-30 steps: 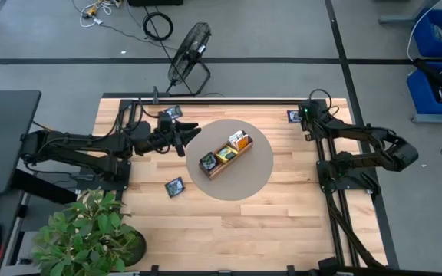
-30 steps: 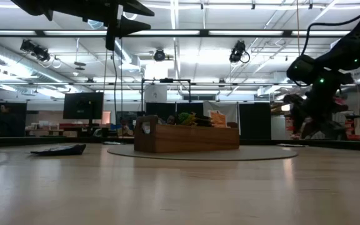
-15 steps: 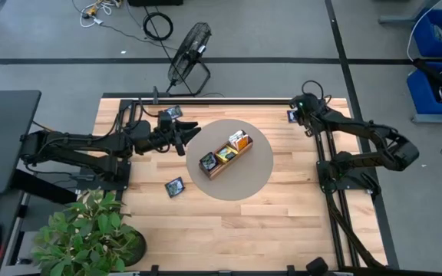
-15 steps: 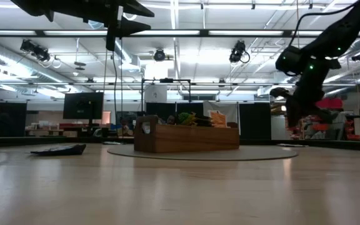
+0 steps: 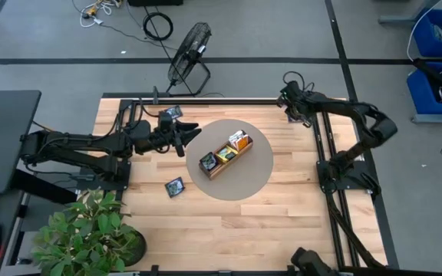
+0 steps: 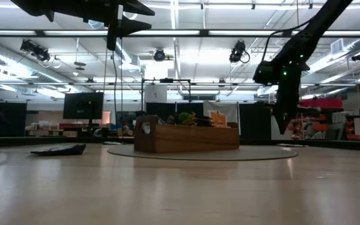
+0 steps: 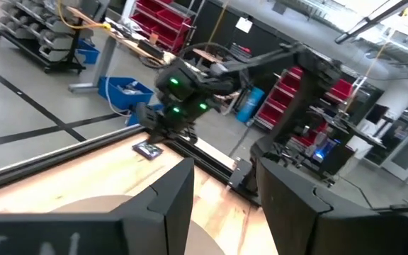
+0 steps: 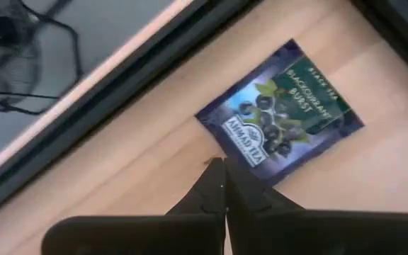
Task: Pick & Place Tea
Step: Put the black tea bag into the left section of the wooden organizer
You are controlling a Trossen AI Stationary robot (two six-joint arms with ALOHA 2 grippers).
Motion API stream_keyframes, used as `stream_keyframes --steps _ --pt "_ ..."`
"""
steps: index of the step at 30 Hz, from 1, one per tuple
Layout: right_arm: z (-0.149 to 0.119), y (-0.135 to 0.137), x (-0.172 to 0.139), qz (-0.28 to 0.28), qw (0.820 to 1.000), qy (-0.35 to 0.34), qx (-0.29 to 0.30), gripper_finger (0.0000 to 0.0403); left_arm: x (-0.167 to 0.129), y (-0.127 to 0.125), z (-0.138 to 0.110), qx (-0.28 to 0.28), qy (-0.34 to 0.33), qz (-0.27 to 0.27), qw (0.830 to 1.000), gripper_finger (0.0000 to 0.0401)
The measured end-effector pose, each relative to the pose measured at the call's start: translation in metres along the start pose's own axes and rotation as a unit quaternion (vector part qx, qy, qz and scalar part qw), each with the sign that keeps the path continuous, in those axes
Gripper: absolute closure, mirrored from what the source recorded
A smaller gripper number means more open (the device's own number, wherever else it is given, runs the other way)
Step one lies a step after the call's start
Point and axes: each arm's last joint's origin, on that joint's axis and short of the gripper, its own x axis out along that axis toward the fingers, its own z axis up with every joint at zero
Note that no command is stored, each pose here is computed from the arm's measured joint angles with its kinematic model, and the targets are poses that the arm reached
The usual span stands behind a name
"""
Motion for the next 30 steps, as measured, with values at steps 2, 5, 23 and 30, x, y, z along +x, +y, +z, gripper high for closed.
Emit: stream_keyframes --steps 2,5,23,30 --pt "0.001 0.001 0.005 -0.037 0.999 0.012 -0.008 0.0402 0.000 0.000 0.000 -0.003 0.002 -0.005 1.000 0.0241" --pt "0.001 0.004 0.012 -0.083 0.995 0.041 -0.026 0.0402 0.000 0.000 0.000 -0.003 0.003 -0.006 1.000 0.0241" --pt "0.014 0.014 0.021 -0.136 0.990 -0.006 0.032 0.0403 0.000 -0.003 0.001 -0.009 0.005 -0.032 0.999 0.0241" --pt "0.011 0.017 0.035 -0.206 0.978 0.028 -0.004 0.0403 0.000 -0.003 0.001 -0.010 0.005 -0.035 0.999 0.0241"
